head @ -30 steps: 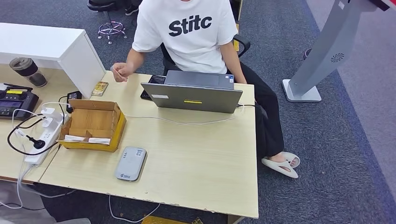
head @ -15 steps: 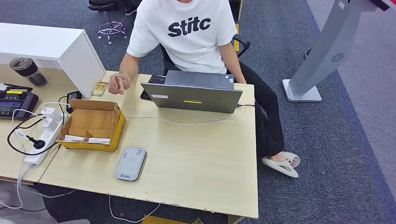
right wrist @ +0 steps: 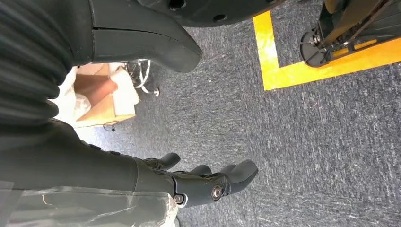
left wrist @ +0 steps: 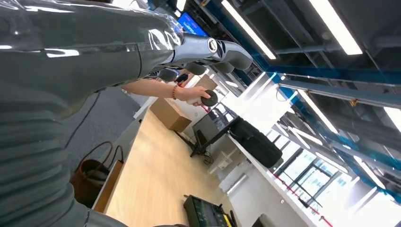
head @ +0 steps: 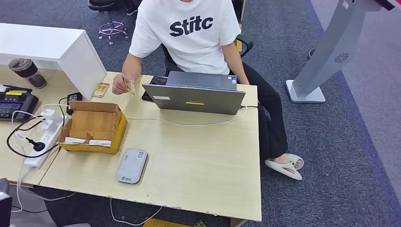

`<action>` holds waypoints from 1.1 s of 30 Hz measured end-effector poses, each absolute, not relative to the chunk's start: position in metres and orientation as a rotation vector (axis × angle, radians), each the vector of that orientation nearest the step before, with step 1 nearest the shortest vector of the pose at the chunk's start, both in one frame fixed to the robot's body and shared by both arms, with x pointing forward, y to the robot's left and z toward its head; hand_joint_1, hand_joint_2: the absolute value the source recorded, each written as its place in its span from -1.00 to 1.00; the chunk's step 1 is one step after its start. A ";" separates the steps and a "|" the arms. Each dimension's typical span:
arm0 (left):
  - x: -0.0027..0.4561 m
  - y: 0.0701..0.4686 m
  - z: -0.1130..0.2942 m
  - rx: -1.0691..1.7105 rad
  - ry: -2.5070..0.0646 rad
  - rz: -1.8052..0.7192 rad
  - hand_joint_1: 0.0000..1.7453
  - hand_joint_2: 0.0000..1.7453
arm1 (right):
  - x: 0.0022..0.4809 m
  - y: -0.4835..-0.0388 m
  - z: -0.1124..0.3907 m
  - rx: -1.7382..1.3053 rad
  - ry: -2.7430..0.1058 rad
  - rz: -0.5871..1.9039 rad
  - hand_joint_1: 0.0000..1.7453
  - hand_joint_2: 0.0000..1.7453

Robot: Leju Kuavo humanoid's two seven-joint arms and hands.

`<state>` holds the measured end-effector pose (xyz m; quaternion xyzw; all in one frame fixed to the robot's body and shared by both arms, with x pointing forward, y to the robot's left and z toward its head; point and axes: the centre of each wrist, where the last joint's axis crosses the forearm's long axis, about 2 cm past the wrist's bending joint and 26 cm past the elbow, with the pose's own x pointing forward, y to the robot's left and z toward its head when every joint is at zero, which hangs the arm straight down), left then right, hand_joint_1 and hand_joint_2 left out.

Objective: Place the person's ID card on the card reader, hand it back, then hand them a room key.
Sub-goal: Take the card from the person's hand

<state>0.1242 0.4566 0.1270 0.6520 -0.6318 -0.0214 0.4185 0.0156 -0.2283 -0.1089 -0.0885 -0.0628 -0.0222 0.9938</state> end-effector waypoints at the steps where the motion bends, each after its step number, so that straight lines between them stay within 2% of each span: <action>1: 0.129 0.458 0.128 1.635 -1.579 -0.063 -1.00 1.00 | 0.016 -0.228 -0.109 -0.177 -0.128 -0.045 -1.00 1.00; 8: 0.161 0.466 0.128 1.572 -1.564 -0.098 -1.00 1.00 | 0.018 -0.230 -0.109 -0.190 -0.142 -0.013 -1.00 1.00; 22: 0.203 0.449 0.126 1.509 -1.559 -0.304 -1.00 1.00 | 0.019 -0.240 -0.110 -0.182 -0.131 0.021 -1.00 1.00; 33: 0.246 0.417 0.140 1.361 -1.653 -0.386 -1.00 1.00 | 0.020 -0.248 -0.111 -0.162 -0.155 0.084 -1.00 1.00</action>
